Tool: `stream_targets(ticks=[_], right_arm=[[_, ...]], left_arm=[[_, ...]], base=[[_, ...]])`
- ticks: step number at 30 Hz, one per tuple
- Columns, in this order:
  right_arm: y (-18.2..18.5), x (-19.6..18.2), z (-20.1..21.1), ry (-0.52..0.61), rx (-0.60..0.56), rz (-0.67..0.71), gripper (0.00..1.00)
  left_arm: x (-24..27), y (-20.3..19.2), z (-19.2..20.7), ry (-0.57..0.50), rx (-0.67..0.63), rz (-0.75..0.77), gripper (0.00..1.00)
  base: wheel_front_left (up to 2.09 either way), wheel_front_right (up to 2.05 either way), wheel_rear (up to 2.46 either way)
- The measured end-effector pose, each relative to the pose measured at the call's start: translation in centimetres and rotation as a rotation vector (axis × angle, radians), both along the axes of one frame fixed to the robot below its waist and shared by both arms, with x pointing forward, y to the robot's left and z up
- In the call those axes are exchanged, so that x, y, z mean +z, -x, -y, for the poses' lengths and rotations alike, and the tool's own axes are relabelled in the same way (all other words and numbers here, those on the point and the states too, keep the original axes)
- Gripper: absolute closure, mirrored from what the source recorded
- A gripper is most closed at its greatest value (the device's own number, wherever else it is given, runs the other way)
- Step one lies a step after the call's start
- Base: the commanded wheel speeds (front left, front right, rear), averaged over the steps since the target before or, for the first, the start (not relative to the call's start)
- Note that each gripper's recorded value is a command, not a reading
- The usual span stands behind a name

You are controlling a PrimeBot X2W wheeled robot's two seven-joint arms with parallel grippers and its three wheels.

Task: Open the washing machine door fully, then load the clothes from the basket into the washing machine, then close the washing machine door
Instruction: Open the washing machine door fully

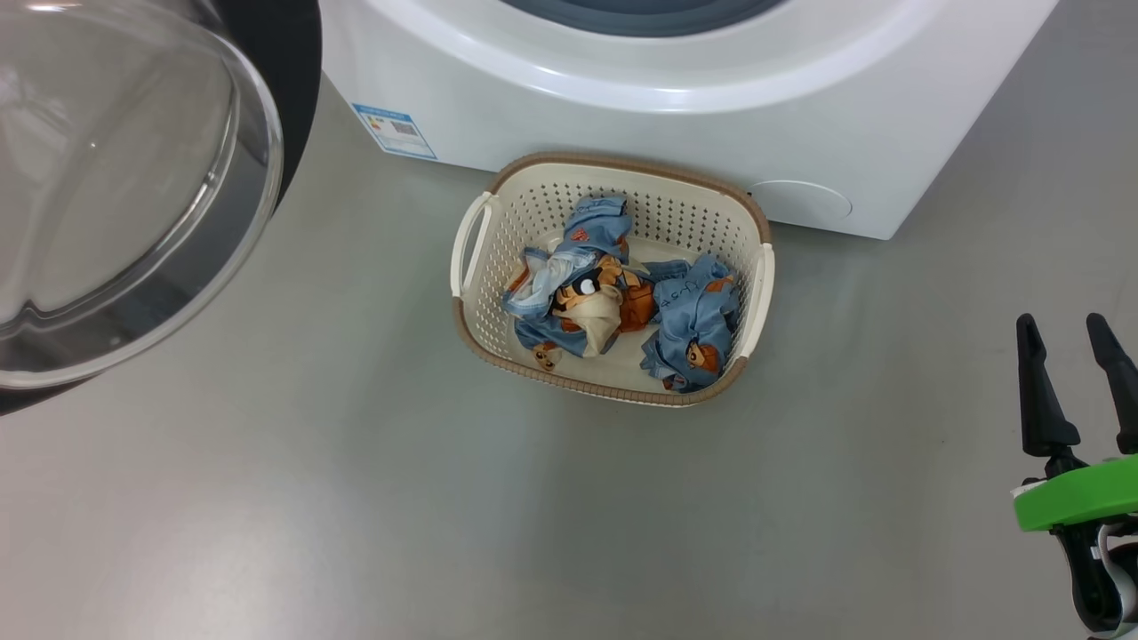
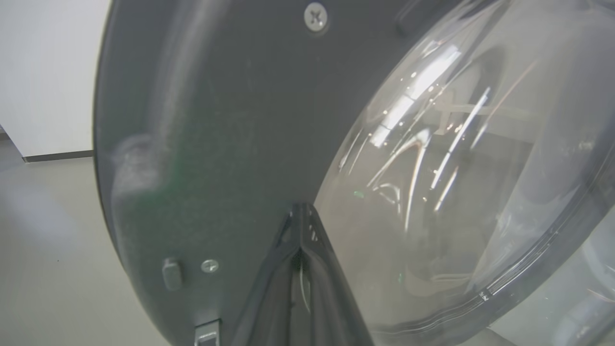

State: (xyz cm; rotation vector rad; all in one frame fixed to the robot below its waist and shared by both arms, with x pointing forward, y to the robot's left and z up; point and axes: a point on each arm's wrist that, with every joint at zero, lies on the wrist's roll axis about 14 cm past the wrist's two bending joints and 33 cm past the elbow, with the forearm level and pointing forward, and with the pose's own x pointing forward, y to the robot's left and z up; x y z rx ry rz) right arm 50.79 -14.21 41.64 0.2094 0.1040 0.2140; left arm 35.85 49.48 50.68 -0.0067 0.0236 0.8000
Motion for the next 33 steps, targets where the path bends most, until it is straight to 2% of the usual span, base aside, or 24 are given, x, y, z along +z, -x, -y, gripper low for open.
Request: stream_targets(ticks=[12,22,23,26,28,29,30,33], right_arm=[[0.5,1.8,-0.7,-0.009,0.011,0.031,0.00],[2.8,4.0,-1.4,-0.023,0.021,0.053,0.00],[3.0,4.1,-1.4,-0.021,0.022,0.054,0.00],[3.7,4.7,-1.2,-0.018,0.021,0.061,0.00],[4.1,5.1,-1.1,-0.023,0.018,0.069,0.00],[4.3,5.3,-1.1,-0.021,0.017,0.071,0.00],[4.5,5.4,-1.0,-0.020,0.017,0.073,0.00],[5.2,5.7,-0.9,-0.021,0.012,0.076,0.00]], left_arm=[[1.2,0.9,0.3,0.021,-0.004,0.063,1.00],[-0.2,4.5,3.0,0.094,-0.049,0.116,1.00],[-0.2,4.9,3.3,0.099,-0.054,0.122,0.98],[-0.3,5.9,4.2,0.099,-0.078,0.131,0.76],[-0.7,6.5,4.9,0.105,-0.096,0.127,0.55],[-0.9,6.8,5.3,0.106,-0.108,0.121,0.31],[-1.1,7.1,5.7,0.107,-0.116,0.116,0.00],[-1.7,7.8,6.9,0.116,-0.140,0.111,0.00]], base=[[0.00,0.00,0.00],[0.00,0.00,0.00],[0.00,0.00,0.00],[0.00,0.00,0.00],[0.00,0.00,0.00],[0.00,0.00,0.00],[0.00,0.00,0.00],[0.00,0.00,0.00]])
